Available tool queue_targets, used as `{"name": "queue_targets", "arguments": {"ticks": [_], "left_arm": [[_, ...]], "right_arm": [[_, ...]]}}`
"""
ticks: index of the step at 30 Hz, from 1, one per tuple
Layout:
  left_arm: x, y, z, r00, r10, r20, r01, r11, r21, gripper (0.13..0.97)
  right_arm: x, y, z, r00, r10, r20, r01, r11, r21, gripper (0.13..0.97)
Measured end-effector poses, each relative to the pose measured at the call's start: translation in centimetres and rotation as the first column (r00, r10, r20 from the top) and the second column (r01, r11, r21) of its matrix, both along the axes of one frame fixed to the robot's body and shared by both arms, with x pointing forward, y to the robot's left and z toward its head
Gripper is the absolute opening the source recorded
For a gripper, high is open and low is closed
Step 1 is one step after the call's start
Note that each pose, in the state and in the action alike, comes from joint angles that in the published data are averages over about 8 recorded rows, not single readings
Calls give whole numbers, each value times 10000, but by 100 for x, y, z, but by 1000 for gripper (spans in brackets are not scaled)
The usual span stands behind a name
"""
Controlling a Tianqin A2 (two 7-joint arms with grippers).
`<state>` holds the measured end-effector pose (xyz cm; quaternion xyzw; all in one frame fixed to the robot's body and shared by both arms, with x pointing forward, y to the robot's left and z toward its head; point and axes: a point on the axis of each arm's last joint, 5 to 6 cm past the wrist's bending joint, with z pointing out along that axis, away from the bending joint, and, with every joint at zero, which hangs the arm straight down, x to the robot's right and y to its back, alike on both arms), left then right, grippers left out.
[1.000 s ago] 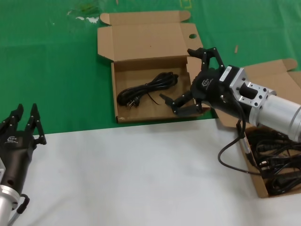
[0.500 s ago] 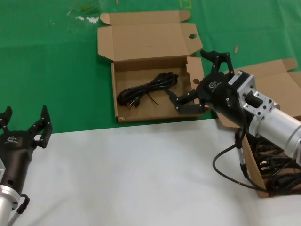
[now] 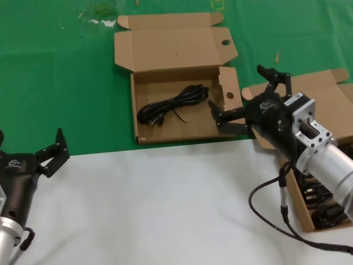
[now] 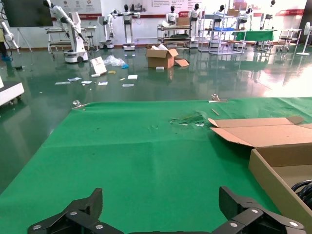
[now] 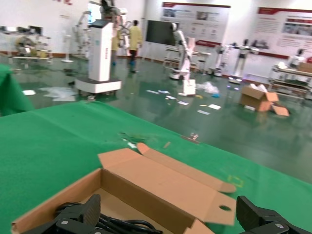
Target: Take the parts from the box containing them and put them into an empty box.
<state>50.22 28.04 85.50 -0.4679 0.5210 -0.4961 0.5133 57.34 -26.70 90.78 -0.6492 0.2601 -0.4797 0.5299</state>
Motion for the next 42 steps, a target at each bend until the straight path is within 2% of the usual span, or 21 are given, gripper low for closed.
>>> {"name": "queue_targets", "arguments": {"ticks": [2, 6, 14, 23, 33, 42], "left_arm": [[0, 0, 0, 10000, 0, 0, 0, 10000, -1, 813], [0, 0, 0, 10000, 0, 0, 0, 10000, -1, 813], [0, 0, 0, 10000, 0, 0, 0, 10000, 2, 923], [0, 0, 0, 10000, 0, 0, 0, 10000, 2, 965], [0, 0, 0, 10000, 0, 0, 0, 10000, 2, 966], [0, 0, 0, 10000, 0, 0, 0, 10000, 1, 966]], "right_arm": [[-32, -3, -32, 9998, -207, -23, 207, 9996, 181, 966], [-97, -11, -95, 9980, -621, -92, 625, 9966, 529, 966], [-234, -34, -216, 9885, -1481, -293, 1505, 9815, 1181, 966], [-403, -69, -351, 9669, -2473, -630, 2548, 9496, 1825, 966], [-581, -113, -478, 9330, -3441, -1053, 3596, 9033, 2340, 966], [-602, -119, -491, 9283, -3550, -1105, 3716, 8971, 2390, 966]]}}
